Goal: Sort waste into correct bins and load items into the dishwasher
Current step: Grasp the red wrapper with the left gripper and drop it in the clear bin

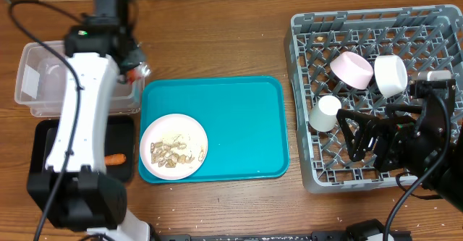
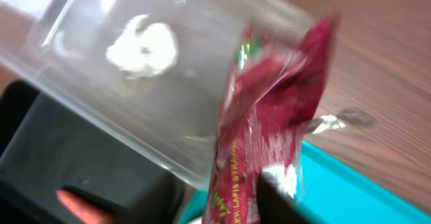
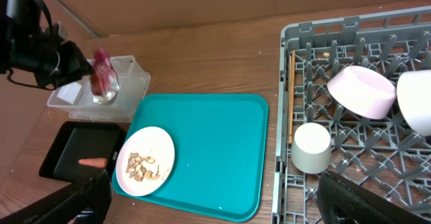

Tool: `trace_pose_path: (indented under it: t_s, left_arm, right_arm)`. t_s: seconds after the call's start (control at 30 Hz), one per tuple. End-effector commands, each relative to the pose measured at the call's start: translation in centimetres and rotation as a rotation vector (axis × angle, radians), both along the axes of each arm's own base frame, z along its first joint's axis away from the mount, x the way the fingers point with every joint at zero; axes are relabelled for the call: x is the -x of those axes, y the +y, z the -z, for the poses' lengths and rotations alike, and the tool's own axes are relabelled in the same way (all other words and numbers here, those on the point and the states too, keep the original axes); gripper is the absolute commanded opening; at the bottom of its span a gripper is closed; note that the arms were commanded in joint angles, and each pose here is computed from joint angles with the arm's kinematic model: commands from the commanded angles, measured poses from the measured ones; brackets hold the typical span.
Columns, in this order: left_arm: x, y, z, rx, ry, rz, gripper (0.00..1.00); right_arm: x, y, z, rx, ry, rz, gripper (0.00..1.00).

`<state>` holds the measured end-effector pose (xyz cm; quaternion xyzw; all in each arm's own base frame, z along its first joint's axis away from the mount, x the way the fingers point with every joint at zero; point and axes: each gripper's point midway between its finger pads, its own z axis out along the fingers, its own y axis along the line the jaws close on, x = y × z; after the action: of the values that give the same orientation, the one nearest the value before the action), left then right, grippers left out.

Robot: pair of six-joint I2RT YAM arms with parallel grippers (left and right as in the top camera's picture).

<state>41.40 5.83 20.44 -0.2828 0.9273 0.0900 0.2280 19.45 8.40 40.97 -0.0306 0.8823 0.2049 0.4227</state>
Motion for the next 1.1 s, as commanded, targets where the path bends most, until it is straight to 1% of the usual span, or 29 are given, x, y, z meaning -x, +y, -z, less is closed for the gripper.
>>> trace_pose_path:
  t_s: [0.0,0.07,0.13,0.2,0.27,0.33,0.43,0.47,0.5,0.6,0.7,0.73,0.9,0.97,1.07]
  left_arm:
    - [0.2,2.4,3.0,0.03,0.078,-0.039,0.62]
    - [0.4,2.0,2.5,0.08,0.078,-0.006,0.61]
    - [0.9,1.6,0.9,0.091,0.062,0.009,0.61]
    - [1.6,0.3,-1.2,0.099,0.046,0.057,0.61]
    - [2.8,-2.0,-2.9,0.116,0.035,0.115,0.6]
    - [4.3,-4.4,-4.0,0.099,0.045,0.179,0.59]
    - [6.5,-8.4,-4.2,0.052,0.107,0.276,0.59]
    - [7.3,-9.9,-3.9,0.047,0.136,0.31,0.57]
    - [8.0,-11.3,-3.3,0.041,0.168,0.345,0.56]
    - [10.1,-15.0,-0.5,0.004,0.251,0.425,0.48]
    - [12.0,-16.7,3.3,-0.055,0.305,0.417,0.4]
    - [12.7,-17.3,5.0,-0.066,0.321,0.415,0.38]
    - [15.2,-18.4,11.4,-0.078,0.346,0.393,0.39]
    - [15.7,-18.6,13.3,-0.067,0.347,0.4,0.35]
    - [15.8,-18.6,15.4,-0.053,0.325,0.404,0.33]
  right_arm:
    - [0.1,0.0,-0.4,0.0,-0.016,-0.004,1.0]
    - [0.1,0.0,-0.4,0.0,-0.016,-0.004,1.0]
    - [0.1,0.0,-0.4,-0.001,-0.016,-0.003,1.0]
    - [0.1,0.0,-0.4,0.0,-0.016,-0.004,1.0]
    - [0.1,0.0,-0.4,0.0,-0.016,-0.004,1.0]
    - [0.1,0.0,-0.4,0.0,-0.016,-0.004,1.0]
    - [0.1,0.0,-0.4,0.0,-0.016,-0.004,1.0]
    - [0.1,0.0,-0.4,0.0,-0.016,-0.004,1.0]
    - [0.1,0.0,-0.4,0.0,-0.016,-0.004,1.0]
    - [0.1,0.0,-0.4,0.0,-0.016,-0.004,1.0]
    - [0.1,0.0,-0.4,0.0,-0.016,-0.004,1.0]
    - [0.1,0.0,-0.4,0.0,-0.016,-0.004,1.0]
    - [0.1,0.0,-0.4,0.0,-0.016,-0.004,1.0]
    - [0.1,0.0,-0.4,0.0,-0.016,-0.004,1.0]
    - [0.1,0.0,-0.4,0.0,-0.016,-0.004,1.0]
